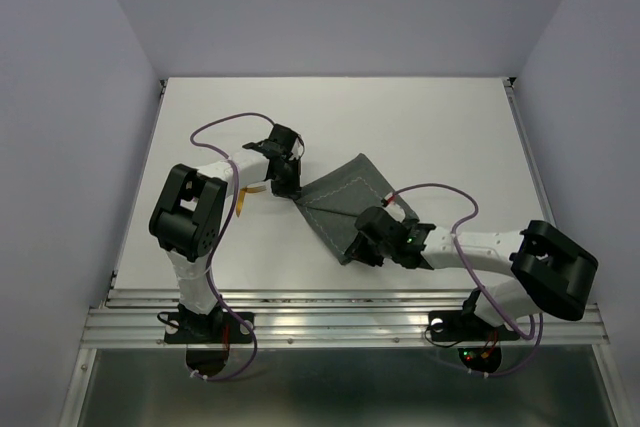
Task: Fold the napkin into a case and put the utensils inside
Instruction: Smooth out the top corner of the smaller-rectangle-folded napkin at the center of the board.
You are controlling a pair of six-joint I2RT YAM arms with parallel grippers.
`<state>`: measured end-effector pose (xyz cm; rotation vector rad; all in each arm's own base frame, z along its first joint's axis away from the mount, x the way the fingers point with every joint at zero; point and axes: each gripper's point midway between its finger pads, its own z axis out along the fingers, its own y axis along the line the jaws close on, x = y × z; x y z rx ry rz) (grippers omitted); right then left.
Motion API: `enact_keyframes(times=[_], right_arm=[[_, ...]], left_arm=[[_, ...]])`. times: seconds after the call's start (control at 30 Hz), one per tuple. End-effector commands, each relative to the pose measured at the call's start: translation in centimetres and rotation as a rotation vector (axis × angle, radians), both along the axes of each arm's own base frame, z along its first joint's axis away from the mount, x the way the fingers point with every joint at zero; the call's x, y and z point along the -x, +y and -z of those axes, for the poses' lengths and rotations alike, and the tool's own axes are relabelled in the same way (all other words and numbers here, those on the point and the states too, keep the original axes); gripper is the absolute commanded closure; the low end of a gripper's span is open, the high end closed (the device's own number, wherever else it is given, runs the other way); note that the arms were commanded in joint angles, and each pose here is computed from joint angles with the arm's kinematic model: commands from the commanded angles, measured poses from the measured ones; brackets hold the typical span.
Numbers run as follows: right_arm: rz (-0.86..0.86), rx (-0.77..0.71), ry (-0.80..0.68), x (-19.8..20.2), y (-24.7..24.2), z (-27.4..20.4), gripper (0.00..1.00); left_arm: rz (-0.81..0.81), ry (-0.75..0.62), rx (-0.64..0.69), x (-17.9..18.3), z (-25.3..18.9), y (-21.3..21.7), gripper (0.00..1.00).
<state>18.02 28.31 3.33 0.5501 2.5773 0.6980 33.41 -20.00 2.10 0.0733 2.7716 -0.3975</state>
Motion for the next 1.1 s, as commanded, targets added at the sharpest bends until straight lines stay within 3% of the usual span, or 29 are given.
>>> enact_keyframes(times=[0.0, 0.17, 0.43, 0.67, 1.07], right_arm=[[0.027, -0.011, -0.058, -1.5, 0.9, -1.2, 0.74], [0.016, -0.017, -0.08, -1.7, 1.0, -1.9, 0.99], [-0.069, -0.119, -0.163, -1.7, 3.1, -5.8, 0.99], [-0.163, -0.097, -0.222, -1.0, 5.4, -8.7, 0.99], [-0.19, 0.013, -0.094, 2.2, 3.6, -2.0, 0.99]], left_arm=[[0.012, 0.032, -0.061, 1.0, 1.5, 1.3, 1.0], [0.01, 0.03, -0.059, 1.0, 1.4, 1.3, 1.0], [0.009, 0.022, -0.064, 0.8, 1.1, 1.3, 1.0], [0.004, 0.006, -0.071, 0.3, 0.3, 1.4, 1.0], [0.009, 0.017, -0.078, 0.4, 0.8, 1.5, 1.0]])
